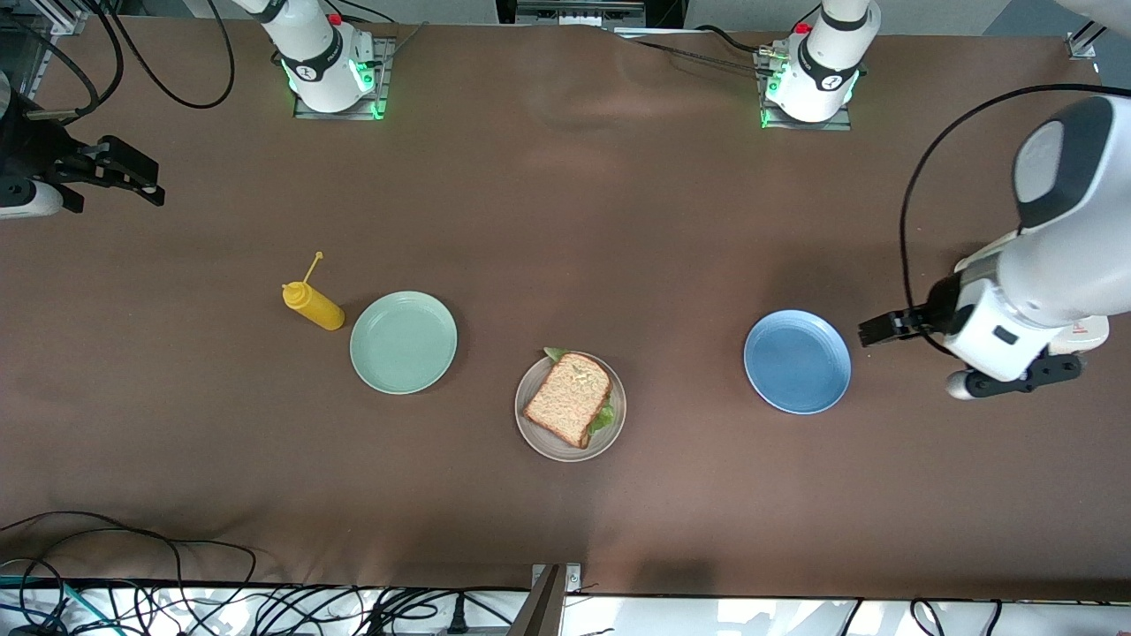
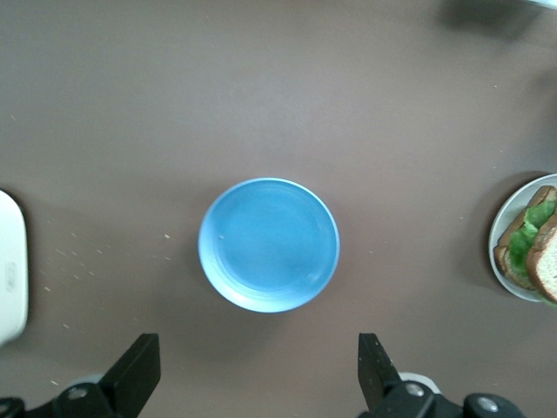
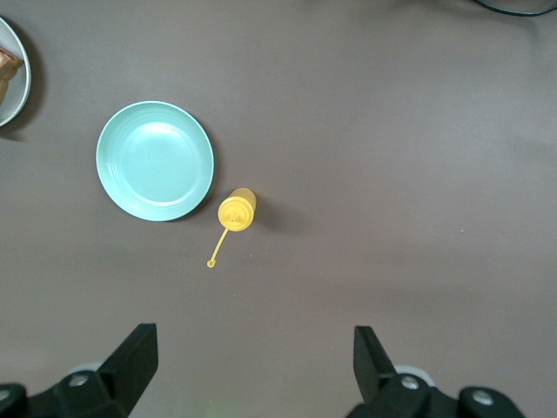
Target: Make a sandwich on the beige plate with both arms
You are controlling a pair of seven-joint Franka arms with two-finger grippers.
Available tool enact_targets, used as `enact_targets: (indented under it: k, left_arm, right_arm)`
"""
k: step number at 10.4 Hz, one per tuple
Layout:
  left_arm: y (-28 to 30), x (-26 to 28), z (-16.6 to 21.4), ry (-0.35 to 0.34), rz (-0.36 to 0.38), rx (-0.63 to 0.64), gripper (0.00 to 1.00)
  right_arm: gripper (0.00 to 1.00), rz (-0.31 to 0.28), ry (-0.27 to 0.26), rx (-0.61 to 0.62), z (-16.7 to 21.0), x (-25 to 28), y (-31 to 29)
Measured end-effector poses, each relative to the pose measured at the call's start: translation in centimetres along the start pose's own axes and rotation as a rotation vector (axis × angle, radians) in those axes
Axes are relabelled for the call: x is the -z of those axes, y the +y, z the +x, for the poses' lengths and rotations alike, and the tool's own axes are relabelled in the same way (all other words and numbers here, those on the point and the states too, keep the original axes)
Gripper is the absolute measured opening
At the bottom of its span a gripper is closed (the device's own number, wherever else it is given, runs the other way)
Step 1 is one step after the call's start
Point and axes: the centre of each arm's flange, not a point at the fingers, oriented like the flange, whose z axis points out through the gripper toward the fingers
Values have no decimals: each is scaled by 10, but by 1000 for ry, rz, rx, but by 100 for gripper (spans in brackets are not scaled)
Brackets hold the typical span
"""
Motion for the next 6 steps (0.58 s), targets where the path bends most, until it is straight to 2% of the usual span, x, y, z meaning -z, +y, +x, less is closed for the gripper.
enact_targets:
  k: [2, 6]
  left_arm:
    - [-31, 16, -2, -15, 7, -59, 100]
    - [-71, 31, -3, -10, 10, -50, 99]
  right_arm:
    - [100, 0, -3, -5, 0, 0, 3]
    - [100, 2, -22, -16, 1, -7, 8]
